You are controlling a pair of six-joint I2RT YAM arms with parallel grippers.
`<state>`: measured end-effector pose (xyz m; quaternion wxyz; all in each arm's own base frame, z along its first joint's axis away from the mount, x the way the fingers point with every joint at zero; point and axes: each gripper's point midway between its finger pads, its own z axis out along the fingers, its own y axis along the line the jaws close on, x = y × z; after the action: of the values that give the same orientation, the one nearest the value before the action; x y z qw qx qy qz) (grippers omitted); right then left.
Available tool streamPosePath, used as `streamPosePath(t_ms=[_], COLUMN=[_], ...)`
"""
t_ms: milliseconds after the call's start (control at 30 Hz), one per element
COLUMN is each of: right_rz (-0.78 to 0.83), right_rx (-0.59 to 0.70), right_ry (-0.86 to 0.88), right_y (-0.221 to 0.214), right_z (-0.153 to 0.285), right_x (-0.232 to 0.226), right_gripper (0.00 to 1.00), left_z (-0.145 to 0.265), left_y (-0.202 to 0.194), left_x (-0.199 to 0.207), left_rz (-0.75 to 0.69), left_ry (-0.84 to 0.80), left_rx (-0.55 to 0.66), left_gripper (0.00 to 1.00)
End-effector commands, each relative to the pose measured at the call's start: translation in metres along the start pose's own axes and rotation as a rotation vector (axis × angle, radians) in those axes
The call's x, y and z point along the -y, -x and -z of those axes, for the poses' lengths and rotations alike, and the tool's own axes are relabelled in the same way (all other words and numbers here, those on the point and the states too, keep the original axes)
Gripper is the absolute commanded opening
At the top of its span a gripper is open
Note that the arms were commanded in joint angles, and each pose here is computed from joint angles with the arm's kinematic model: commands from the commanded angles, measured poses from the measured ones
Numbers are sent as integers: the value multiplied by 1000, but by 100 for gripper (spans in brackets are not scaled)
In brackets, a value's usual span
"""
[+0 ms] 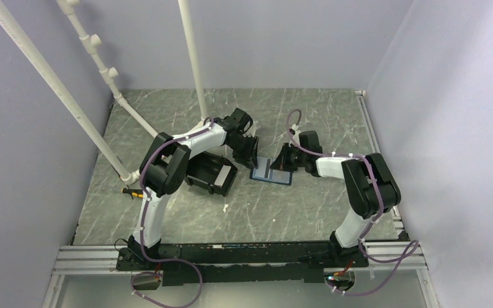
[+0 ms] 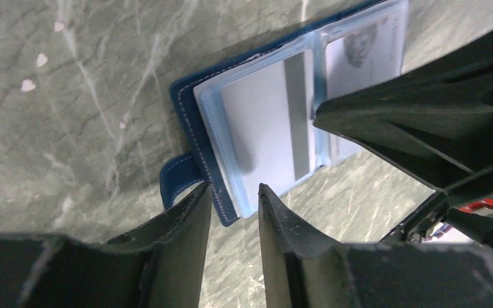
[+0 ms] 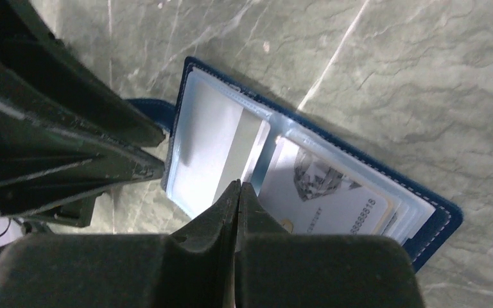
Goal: Put the credit cards into the card holder
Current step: Insert the credit card into the card holder.
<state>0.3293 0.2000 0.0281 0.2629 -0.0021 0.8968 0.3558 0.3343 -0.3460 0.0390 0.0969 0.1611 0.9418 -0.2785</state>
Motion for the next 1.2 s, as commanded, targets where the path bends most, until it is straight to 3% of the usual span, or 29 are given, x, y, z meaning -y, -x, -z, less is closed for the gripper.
streamPosePath(t_ms=[0, 267, 1167], right_rz=[-3, -52, -52], right_rx=[24, -39, -44], right_ry=[-122, -246, -226], right_y=[13, -8, -10], right_z=[-7, -14, -16], right_x=[15, 41, 37], right_gripper=[0, 0, 0], left_z=[28, 21, -12], left_y=[36, 42, 22], left_x=[37, 34, 15], left_rz=[-27, -14, 12], left_ry=[-132, -127, -100], left_rx=[126, 136, 48], left_gripper=[36, 36, 39])
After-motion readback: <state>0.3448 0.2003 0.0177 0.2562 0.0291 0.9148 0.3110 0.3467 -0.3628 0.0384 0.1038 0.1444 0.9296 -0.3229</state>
